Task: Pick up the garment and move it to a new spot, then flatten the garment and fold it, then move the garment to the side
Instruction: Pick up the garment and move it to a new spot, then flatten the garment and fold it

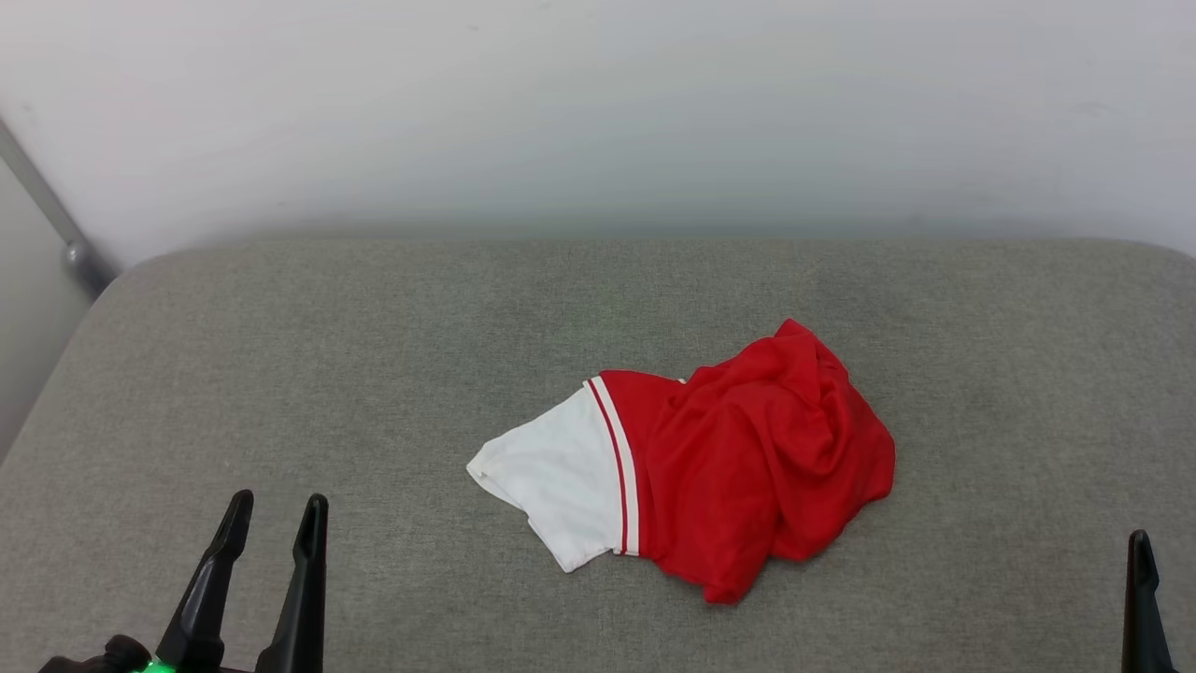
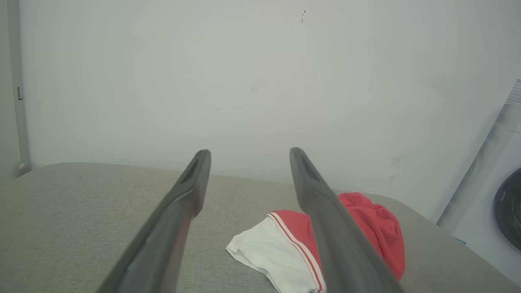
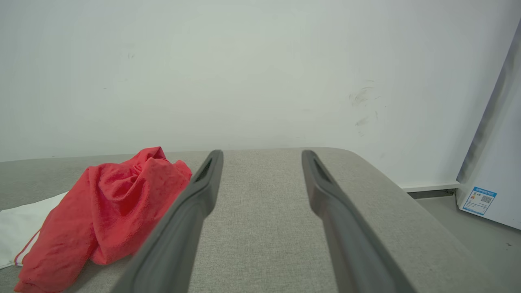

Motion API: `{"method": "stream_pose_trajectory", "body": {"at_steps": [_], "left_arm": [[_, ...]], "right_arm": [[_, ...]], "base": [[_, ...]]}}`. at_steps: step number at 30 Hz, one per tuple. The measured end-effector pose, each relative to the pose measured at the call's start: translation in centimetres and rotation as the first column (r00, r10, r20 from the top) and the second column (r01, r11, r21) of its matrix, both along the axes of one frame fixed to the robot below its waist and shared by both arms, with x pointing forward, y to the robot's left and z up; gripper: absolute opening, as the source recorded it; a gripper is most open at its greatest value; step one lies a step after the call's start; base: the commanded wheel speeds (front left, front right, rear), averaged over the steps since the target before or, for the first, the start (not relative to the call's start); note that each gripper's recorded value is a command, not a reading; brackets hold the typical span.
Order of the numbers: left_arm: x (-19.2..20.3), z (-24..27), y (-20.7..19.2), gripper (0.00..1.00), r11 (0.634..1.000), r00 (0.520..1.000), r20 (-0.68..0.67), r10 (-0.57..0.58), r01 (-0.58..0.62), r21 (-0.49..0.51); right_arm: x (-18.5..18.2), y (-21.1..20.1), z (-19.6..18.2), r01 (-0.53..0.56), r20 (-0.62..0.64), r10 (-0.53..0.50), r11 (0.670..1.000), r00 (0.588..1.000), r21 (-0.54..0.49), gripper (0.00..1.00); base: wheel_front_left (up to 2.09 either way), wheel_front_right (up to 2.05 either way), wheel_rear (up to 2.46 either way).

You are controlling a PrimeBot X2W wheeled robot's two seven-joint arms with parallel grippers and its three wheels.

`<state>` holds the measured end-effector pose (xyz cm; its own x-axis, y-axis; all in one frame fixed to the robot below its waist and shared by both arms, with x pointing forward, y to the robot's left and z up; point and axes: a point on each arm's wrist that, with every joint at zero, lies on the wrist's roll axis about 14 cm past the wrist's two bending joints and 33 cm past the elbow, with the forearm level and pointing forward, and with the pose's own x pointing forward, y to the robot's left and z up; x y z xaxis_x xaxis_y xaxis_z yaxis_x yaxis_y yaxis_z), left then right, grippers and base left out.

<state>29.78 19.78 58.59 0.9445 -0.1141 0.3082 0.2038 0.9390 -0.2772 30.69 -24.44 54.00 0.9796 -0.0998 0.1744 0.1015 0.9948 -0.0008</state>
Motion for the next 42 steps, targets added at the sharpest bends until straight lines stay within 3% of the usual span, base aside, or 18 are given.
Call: {"method": "stream_pose_trajectory", "body": {"at_steps": [15, 22, 24, 28, 30, 33, 37, 42], "left_arm": [[2.7, -1.4, -0.6, 1.00, 0.993, 0.994, -0.064, -0.090, 0.094, 0.071], [6.6, -2.8, -3.2, 1.00, 0.950, 0.955, -0.155, -0.251, 0.274, 0.149], [8.7, -2.4, -3.9, 1.00, 0.940, 0.938, -0.189, -0.290, 0.316, 0.130], [12.2, -3.7, -5.6, 1.00, 0.883, 0.872, -0.344, -0.349, 0.429, 0.190], [14.0, -4.2, -6.3, 1.00, 0.870, 0.837, -0.409, -0.364, 0.463, 0.173], [15.7, -6.0, -7.9, 1.00, 0.814, 0.756, -0.535, -0.377, 0.546, 0.198], [17.0, -8.6, -10.6, 1.00, 0.745, 0.617, -0.684, -0.390, 0.648, 0.160], [19.3, -10.4, -12.5, 1.00, 0.684, 0.524, -0.776, -0.351, 0.710, 0.170]], "right_arm": [[-1.6, -2.0, -0.7, 0.079, -0.025, -0.079, 0.997, 0.997, 0.013, 1.00], [-1.7, -3.1, -1.4, 0.124, -0.047, -0.122, 0.992, 0.991, 0.029, 1.00], [-1.5, -3.2, -1.6, 0.130, -0.057, -0.128, 0.991, 0.990, 0.030, 1.00], [-1.2, -3.6, -1.5, 0.148, -0.052, -0.146, 0.989, 0.988, 0.032, 1.00], [-1.3, -4.0, -1.6, 0.164, -0.056, -0.162, 0.986, 0.985, 0.036, 1.00], [-1.5, -4.4, -1.7, 0.184, -0.059, -0.181, 0.982, 0.982, 0.043, 1.00], [-2.2, -5.4, -2.1, 0.225, -0.075, -0.221, 0.973, 0.972, 0.051, 1.00], [-3.2, -6.5, -2.7, 0.276, -0.103, -0.269, 0.959, 0.958, 0.059, 1.00]], "base": [[0.00, 0.00, 0.00], [0.00, 0.00, 0.00], [0.00, 0.00, 0.00], [0.00, 0.00, 0.00], [0.00, 0.00, 0.00], [0.00, 0.00, 0.00], [0.00, 0.00, 0.00], [0.00, 0.00, 0.00]]}}
